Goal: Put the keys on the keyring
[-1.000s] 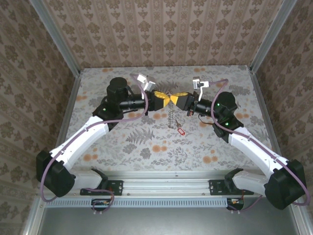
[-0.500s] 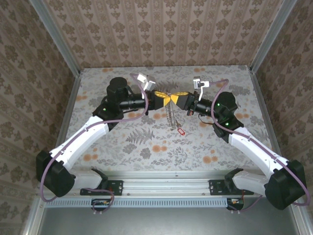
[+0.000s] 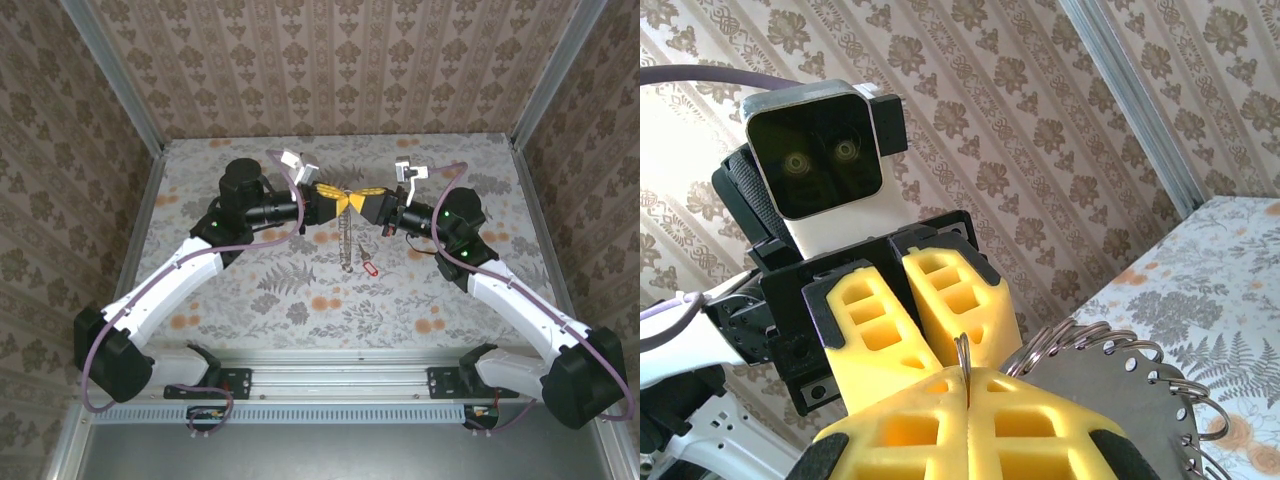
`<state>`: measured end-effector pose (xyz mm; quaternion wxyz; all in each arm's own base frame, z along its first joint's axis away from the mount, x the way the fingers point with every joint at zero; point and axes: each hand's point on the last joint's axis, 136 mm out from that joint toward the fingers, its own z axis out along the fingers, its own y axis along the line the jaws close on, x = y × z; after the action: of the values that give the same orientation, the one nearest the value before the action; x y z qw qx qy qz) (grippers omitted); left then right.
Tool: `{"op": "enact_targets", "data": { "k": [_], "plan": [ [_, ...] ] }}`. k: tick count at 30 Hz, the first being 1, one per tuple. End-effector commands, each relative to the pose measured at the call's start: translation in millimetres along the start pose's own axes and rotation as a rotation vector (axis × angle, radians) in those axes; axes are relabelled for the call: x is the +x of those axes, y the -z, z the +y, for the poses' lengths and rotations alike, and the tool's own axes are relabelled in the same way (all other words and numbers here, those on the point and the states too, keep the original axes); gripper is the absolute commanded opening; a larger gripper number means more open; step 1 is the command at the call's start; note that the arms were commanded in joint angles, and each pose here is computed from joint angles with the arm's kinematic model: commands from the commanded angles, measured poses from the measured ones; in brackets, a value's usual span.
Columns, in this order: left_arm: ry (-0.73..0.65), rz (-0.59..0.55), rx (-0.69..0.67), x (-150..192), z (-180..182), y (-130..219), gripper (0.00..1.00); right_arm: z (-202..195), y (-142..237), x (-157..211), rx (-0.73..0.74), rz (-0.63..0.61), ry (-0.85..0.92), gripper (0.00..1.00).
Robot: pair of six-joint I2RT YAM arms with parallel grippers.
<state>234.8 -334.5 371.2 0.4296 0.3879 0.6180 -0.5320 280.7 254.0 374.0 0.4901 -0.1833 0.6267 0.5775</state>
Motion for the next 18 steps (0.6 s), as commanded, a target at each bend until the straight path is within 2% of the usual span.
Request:
{"op": "enact_targets", "data": {
  "k": [1, 3, 7, 13, 14, 15, 17, 18],
  "plan": [
    [-0.075, -0.066, -0.020, -20.5, -6.3, 7.3, 0.17, 8.1, 3.5, -0.7, -0.014, -0.003, 0.026, 0.00],
    [-0.076, -0.069, -0.017, -20.9, -7.0, 7.7, 0.15, 7.5, 3.6, -0.1, -0.012, -0.002, 0.025, 0.00],
    [-0.080, -0.079, -0.003, -23.1, -9.3, 7.5, 0.01, 7.0, 3.3, 0.0, -0.012, -0.001, 0.024, 0.00],
    [-0.081, -0.077, -0.005, -22.5, -8.3, 6.8, 0.00, 1.8, 3.5, 2.0, 0.008, 0.003, 0.015, 0.00],
    [-0.083, -0.075, -0.007, -22.3, -8.1, 6.9, 0.00, -0.3, 4.3, 1.5, 0.020, 0.002, 0.014, 0.12],
    [-0.089, -0.070, -0.009, -21.0, -7.9, 7.1, 0.00, -4.2, 6.9, 0.8, 0.039, 0.001, 0.012, 0.19],
    [-0.101, -0.046, -0.020, -18.1, -6.1, 8.4, 0.00, -10.6, 16.6, -6.6, 0.078, -0.019, 0.016, 0.28],
    [-0.108, -0.031, -0.025, -16.6, -5.7, 9.8, 0.00, -15.0, 23.6, -11.4, 0.105, -0.034, 0.013, 0.37]
  ]
}}
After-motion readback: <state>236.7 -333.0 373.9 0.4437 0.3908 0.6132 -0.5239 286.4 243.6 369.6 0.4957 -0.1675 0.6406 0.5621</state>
